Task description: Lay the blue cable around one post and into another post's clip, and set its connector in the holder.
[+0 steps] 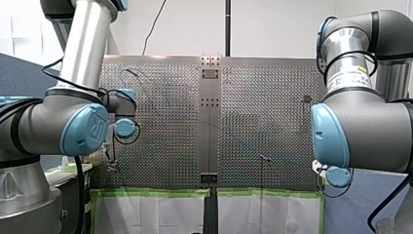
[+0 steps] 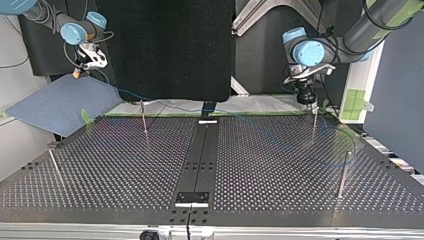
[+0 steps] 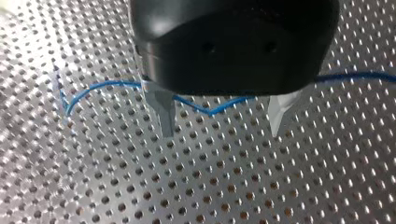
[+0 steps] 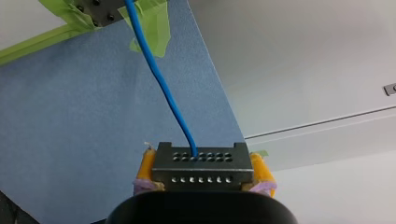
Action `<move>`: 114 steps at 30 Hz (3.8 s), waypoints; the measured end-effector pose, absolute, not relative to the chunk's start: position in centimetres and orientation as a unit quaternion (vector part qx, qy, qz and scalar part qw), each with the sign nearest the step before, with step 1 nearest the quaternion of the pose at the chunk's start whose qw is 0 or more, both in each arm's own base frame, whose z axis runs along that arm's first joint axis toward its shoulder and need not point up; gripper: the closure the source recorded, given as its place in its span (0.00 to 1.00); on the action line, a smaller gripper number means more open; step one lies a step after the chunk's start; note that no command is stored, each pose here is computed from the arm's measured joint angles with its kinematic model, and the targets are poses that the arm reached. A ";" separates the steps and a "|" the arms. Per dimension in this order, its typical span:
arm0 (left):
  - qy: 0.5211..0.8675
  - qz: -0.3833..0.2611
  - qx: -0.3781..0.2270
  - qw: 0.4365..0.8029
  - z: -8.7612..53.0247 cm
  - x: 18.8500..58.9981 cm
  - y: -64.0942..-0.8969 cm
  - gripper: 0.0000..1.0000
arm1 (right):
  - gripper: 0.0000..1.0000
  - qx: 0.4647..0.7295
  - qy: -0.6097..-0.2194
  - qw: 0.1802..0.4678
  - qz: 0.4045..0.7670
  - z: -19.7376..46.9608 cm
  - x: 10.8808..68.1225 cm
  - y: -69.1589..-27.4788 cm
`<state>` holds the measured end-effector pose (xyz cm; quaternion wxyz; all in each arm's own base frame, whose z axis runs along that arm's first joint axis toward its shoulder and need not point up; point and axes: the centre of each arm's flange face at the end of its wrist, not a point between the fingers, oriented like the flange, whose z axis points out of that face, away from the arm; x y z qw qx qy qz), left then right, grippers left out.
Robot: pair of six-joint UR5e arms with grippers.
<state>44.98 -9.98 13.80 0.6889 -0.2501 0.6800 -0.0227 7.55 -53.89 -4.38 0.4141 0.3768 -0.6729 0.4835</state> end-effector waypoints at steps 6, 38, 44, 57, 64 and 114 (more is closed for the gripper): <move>0.663 -0.058 -0.251 0.703 15.2 44.4 -10.4 0.00 | 1.00 0.377 -0.673 0.414 0.483 -4.4 7.5 -53.9; 0.643 -0.121 -0.362 0.664 15.6 43.3 -8.1 0.00 | 1.00 0.379 -0.676 0.412 0.479 -4.5 7.5 -53.7; 0.633 -0.132 -0.385 0.658 15.1 42.8 -7.4 0.00 | 1.00 0.378 -0.675 0.412 0.480 -4.4 7.6 -53.8; 0.611 -0.174 -0.421 0.648 15.0 42.9 -6.8 0.00 | 1.00 0.379 -0.675 0.411 0.481 -4.4 7.7 -53.8; 0.597 -0.188 -0.443 0.641 14.8 42.6 -6.3 0.00 | 1.00 0.379 -0.675 0.411 0.481 -4.4 7.8 -53.8; 0.569 -0.175 -0.460 0.659 18.5 42.4 -3.4 0.00 | 1.00 0.391 -0.666 0.402 0.492 -4.2 8.9 -54.1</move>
